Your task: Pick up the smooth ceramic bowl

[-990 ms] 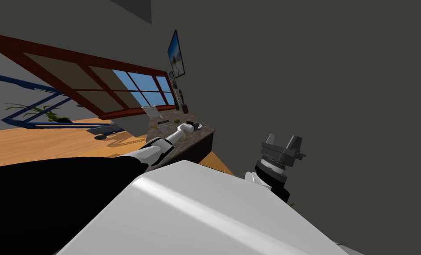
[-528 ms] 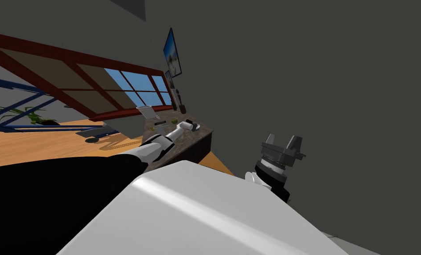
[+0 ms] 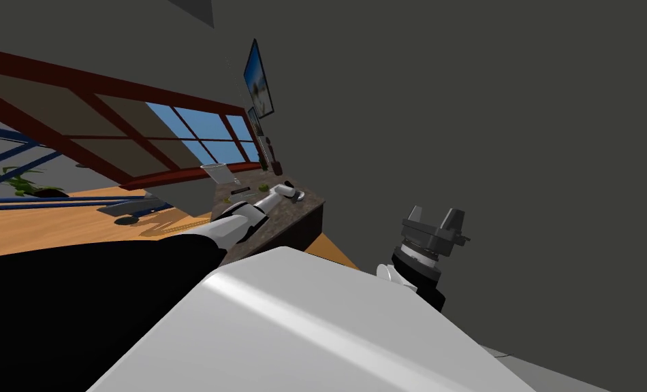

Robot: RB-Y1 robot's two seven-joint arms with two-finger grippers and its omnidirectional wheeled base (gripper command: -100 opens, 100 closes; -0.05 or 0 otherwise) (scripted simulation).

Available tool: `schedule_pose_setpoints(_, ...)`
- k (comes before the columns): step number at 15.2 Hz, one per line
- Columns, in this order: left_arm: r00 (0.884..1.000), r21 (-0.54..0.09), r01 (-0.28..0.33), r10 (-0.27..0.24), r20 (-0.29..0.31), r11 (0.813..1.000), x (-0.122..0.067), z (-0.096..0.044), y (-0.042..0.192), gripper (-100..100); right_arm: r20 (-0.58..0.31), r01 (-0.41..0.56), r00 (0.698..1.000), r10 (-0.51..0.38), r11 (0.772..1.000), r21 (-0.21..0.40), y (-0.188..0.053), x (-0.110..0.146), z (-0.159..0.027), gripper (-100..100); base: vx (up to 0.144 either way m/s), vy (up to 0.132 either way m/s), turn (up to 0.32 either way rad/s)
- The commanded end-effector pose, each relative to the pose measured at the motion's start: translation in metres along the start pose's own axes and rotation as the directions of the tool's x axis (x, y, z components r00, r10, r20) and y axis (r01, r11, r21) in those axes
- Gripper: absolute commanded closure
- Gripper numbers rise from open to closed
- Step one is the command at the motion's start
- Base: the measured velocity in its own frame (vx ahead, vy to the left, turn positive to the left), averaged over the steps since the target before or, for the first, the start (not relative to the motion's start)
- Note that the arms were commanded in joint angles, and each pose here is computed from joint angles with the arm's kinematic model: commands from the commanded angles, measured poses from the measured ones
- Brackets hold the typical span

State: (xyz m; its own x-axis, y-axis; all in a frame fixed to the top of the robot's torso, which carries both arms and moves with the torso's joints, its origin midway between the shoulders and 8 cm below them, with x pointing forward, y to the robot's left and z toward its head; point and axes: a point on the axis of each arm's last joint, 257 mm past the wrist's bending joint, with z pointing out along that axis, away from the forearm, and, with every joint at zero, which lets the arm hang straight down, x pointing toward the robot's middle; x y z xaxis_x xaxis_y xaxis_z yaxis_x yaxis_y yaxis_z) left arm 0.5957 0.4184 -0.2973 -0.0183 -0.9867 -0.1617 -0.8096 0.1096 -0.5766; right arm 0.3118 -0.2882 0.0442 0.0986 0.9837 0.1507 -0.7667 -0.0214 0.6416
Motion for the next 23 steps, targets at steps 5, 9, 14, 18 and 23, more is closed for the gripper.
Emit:
schedule_pose_setpoints(5, 0.998, -0.135, 0.053, -0.05, 0.029, 0.989, -0.026, -0.007, 0.024, -100, 0.0, 0.0, 1.0, 0.0, 1.0, 0.0, 0.0, 0.0, 0.0, 0, 0.02, -0.013, -0.052)
schedule_pose_setpoints(9, 0.995, -0.214, 0.095, -0.086, 0.052, 0.972, -0.042, -0.015, 0.039, -100, 0.0, 0.0, 1.0, 0.0, 1.0, 0.0, 0.0, 0.0, 0.0, 0, 0.024, -0.018, -0.07)
schedule_pose_setpoints(14, 0.991, -0.28, 0.127, -0.112, 0.068, 0.951, -0.053, -0.024, 0.052, -100, 0.0, 0.0, 1.0, 0.0, 1.0, 0.0, 0.0, 0.0, 0.0, 0, 0.022, -0.011, -0.047)
schedule_pose_setpoints(18, 0.986, -0.299, 0.165, -0.145, 0.088, 0.94, -0.076, -0.023, 0.071, -100, 0.0, 0.0, 1.0, 0.0, 1.0, 0.0, 0.0, 0.0, 0.0, 0, 0.015, -0.008, -0.065)
schedule_pose_setpoints(23, 0.979, -0.299, 0.197, -0.172, 0.109, 0.934, -0.099, -0.02, 0.092, -100, 0.0, 0.0, 1.0, 0.0, 1.0, 0.0, 0.0, 0.0, 0.0, 0, 0.004, -0.017, -0.135)
